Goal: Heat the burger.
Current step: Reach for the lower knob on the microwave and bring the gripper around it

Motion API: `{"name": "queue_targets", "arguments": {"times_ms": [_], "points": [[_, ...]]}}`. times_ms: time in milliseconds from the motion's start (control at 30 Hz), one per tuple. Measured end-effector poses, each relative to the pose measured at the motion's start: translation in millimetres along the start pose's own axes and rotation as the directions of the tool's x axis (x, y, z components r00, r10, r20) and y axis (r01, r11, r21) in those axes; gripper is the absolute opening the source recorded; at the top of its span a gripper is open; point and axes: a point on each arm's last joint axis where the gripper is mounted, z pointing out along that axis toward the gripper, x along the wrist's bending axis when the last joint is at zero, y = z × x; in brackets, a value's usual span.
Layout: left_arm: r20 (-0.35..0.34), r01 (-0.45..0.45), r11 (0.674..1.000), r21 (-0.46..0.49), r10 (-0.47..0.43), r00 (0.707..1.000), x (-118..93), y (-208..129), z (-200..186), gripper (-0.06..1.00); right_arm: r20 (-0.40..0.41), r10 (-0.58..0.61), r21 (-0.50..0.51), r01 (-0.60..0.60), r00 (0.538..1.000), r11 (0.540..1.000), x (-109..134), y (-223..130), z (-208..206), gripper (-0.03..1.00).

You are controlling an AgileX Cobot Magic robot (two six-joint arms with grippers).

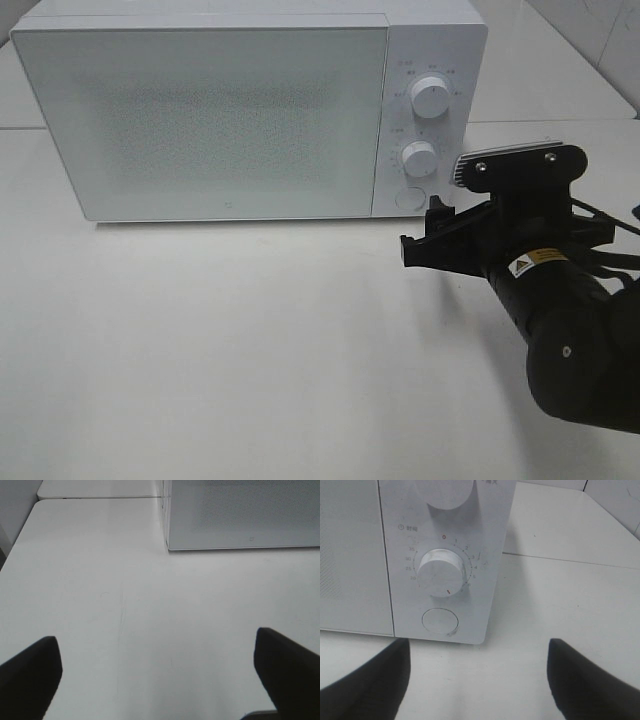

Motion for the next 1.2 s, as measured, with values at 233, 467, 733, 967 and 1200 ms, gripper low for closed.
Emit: {"name": "queue_targets", "arguments": {"times_ms": [233,467,733,967,1200], "points": [[0.000,0.000,1.000,0.000,0.000,1.000,0,0,0,0.98,-0.004,0.024,-0.012,-0.024,1.000,1.000,6,3,6,0.74],[0.000,0.000,1.000,0.000,0.000,1.000,0,0,0,0.98,-0.012,0.029,-0.024,-0.029,1.000,0.999,16,4,16,0.74],[0.000,0.000,1.000,0.000,0.000,1.000,0,0,0,0.98,-0.017,0.034,-0.034,-0.035,0.999,0.999,28,4,29,0.74],[0.000,0.000,1.000,0.000,0.000,1.000,0,0,0,0.98,0.004,0.057,-0.057,-0.057,0.998,0.997,29,10,47,0.74],[0.000,0.000,1.000,0.000,0.000,1.000,0,0,0,0.98,0.011,0.071,-0.070,-0.070,0.997,0.995,31,14,63,0.74]]}}
